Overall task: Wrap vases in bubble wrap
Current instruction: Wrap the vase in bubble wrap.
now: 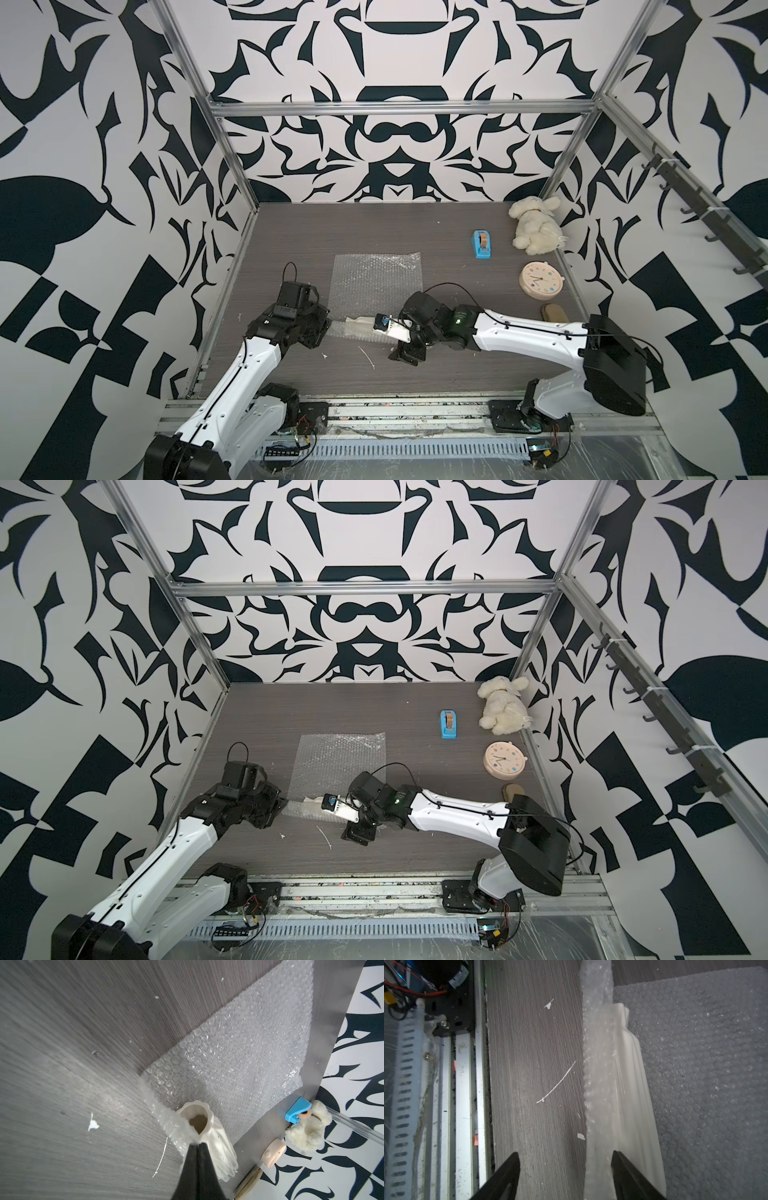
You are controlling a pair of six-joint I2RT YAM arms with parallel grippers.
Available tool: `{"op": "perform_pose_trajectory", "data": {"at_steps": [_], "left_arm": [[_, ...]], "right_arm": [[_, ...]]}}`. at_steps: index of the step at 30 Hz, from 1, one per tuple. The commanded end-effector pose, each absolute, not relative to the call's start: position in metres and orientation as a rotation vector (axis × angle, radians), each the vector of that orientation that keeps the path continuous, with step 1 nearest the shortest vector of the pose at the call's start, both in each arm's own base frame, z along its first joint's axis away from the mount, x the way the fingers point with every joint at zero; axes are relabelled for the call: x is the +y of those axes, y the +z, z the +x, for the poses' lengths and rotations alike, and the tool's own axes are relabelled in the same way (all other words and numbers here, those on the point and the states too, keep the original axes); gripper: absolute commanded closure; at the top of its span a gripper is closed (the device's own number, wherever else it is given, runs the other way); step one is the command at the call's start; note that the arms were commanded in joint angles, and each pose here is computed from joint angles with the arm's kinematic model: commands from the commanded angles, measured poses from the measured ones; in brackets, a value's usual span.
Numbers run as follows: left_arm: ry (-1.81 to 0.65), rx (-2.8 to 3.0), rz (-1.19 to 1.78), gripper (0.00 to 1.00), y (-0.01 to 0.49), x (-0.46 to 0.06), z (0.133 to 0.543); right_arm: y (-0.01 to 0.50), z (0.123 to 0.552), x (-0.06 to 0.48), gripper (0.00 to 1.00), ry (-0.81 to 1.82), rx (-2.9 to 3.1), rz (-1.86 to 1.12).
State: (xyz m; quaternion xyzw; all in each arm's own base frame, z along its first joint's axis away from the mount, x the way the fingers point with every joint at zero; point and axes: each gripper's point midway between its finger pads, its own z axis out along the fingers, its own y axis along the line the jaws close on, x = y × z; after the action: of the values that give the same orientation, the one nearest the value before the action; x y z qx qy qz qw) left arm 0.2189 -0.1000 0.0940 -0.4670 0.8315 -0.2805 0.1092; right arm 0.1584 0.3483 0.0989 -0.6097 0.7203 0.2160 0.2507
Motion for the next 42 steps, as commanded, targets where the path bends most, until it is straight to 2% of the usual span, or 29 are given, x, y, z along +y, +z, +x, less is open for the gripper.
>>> {"op": "perform_pose_trajectory", "data": {"at_steps": [1,7,10,12,14,17,19,23,24,27,35,42], "left_arm": [[-0.854,2.445,-1.415,1.0,0.085,-0.102,0.22],[-0.849,2.428,-1.459,1.0,0.075,-0.098,0.219],[-0.851,2.422,-1.461,1.0,0.075,-0.097,0.22],[-0.855,2.415,-1.453,1.0,0.077,-0.097,0.222],[-0.868,2.415,-1.432,1.0,0.08,-0.098,0.225],[-0.868,2.43,-1.39,0.97,0.087,-0.097,0.228],[-0.862,2.432,-1.357,0.73,0.094,-0.095,0.23],[-0.869,2.441,-1.191,0.47,0.119,-0.097,0.238],[-0.847,2.454,-1.161,0.44,0.123,-0.096,0.238],[-0.877,2.486,-1.104,0.37,0.128,-0.103,0.234],[-0.911,2.485,-1.134,0.31,0.107,-0.15,0.21],[-0.922,2.503,-1.095,0.19,0.085,-0.181,0.215]], "right_arm": [[0.113,0.179,0.358,0.28,0.49,1.902,-1.642],[0.111,0.194,0.362,0.45,0.461,1.914,-1.652],[0.107,0.2,0.361,0.76,0.521,1.959,-1.658],[0.103,0.203,0.361,0.88,0.545,1.987,-1.664],[0.097,0.206,0.36,0.93,0.545,2.009,-1.672],[0.09,0.213,0.357,0.97,0.564,2.043,-1.657],[0.088,0.219,0.354,0.98,0.569,2.063,-1.638],[0.084,0.223,0.355,0.98,0.576,2.076,-1.638],[0.083,0.224,0.356,0.98,0.582,2.082,-1.638],[0.078,0.229,0.356,0.99,0.586,2.103,-1.632],[0.075,0.242,0.356,0.99,0.617,2.149,-1.588],[0.074,0.244,0.357,0.99,0.636,2.154,-1.587]]}}
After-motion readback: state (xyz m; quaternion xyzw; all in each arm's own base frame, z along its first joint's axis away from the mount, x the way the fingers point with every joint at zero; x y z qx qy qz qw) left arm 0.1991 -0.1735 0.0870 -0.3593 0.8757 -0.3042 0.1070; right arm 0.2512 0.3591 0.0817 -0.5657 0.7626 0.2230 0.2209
